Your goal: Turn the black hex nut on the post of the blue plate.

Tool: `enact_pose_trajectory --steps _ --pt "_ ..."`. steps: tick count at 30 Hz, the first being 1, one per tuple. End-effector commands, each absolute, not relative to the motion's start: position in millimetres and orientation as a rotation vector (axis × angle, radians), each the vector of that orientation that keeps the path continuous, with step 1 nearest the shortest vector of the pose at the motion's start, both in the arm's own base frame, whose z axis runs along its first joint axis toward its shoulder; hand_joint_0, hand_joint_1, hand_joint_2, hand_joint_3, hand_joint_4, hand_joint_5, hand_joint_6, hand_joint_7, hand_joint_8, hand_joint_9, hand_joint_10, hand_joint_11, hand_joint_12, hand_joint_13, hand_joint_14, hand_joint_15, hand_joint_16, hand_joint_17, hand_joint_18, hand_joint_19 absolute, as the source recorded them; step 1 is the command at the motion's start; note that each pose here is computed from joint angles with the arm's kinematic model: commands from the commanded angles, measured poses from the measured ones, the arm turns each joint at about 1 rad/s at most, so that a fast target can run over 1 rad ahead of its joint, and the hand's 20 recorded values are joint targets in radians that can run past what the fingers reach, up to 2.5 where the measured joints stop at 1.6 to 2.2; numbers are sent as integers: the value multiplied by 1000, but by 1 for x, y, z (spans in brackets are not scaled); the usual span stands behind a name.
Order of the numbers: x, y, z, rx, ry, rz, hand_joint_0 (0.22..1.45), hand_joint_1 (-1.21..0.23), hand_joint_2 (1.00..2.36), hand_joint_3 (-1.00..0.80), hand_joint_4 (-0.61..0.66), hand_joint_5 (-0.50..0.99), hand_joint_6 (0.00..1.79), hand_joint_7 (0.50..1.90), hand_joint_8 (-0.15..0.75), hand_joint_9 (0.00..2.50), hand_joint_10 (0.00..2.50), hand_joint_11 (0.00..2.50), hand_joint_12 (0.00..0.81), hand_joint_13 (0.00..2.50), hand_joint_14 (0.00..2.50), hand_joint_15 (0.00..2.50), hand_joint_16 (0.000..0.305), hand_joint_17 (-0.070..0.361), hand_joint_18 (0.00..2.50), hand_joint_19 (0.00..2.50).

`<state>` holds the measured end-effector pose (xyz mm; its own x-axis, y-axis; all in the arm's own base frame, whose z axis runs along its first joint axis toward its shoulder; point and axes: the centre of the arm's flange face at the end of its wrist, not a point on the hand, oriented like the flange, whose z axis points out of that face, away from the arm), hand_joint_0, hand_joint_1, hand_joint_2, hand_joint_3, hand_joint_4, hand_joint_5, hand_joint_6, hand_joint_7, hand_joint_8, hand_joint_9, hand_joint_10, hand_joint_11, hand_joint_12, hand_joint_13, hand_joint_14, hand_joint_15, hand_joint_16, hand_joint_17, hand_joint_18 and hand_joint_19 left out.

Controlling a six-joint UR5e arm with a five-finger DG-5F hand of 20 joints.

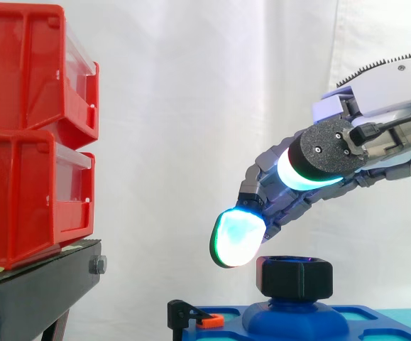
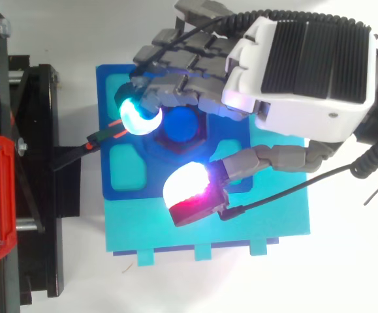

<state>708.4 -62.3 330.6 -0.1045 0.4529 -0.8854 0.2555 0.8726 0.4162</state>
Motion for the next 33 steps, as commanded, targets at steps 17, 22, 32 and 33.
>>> enact_pose_trajectory --steps 17,22,32,33 --pt "707 -75 332 535 1706 209 464 -325 1000 -500 146 -215 502 733 240 301 1 0 359 179 0 8 57 128 0 0" --pt "706 -80 336 532 1700 201 465 -325 1000 -500 146 -215 502 736 240 301 1 0 359 179 0 8 57 128 0 0" --pt "701 -84 346 502 1706 191 465 -325 1000 -500 146 -214 502 735 240 300 1 0 359 180 0 9 57 127 0 0" --pt "701 -84 346 502 1706 195 465 -325 1000 -500 148 -214 502 737 240 301 0 0 359 180 0 6 57 128 0 0"
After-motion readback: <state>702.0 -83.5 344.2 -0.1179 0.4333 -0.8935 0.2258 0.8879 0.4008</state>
